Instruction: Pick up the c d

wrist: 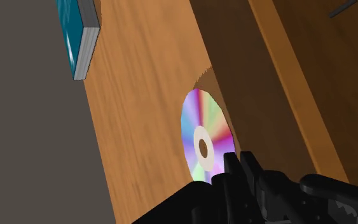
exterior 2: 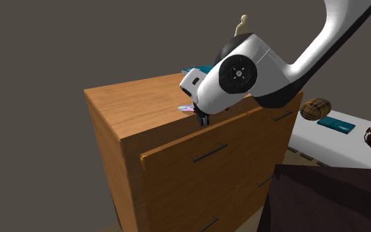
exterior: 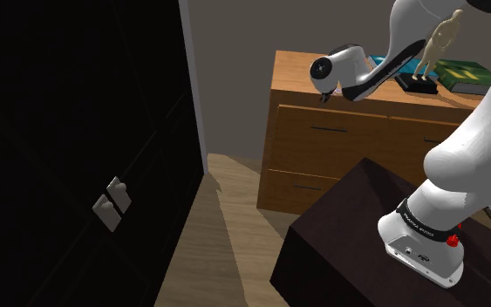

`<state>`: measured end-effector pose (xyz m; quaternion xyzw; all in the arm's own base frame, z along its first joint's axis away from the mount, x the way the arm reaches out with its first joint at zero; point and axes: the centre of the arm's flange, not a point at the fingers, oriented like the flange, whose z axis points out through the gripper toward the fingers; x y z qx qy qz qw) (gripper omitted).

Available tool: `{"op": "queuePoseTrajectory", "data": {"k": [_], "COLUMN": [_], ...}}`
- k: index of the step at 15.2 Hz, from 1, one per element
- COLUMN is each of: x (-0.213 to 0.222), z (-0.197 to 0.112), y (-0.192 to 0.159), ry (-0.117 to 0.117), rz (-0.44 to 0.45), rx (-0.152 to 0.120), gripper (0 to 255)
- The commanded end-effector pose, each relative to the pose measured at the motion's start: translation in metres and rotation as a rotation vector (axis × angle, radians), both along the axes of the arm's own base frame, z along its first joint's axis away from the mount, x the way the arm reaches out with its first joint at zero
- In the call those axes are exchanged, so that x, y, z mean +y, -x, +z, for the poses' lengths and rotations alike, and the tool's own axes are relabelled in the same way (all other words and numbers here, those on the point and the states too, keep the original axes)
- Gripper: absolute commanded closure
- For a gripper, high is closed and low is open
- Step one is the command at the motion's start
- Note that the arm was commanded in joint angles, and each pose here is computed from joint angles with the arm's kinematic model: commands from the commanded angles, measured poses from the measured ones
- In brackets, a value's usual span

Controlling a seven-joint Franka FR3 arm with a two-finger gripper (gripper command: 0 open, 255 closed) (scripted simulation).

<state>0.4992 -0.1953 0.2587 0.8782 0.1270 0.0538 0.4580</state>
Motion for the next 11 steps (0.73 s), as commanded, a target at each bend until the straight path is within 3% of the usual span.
{"op": "queuePoseTrajectory", "data": {"k": [1,11], "x": [0.0,0.0], "z": [0.011,0.059], "y": [0.0,0.0], "ry": [0.0,0.0], "rz": [0.0,0.0], "rx": [0.0,0.0], "gripper": [255,255]}}
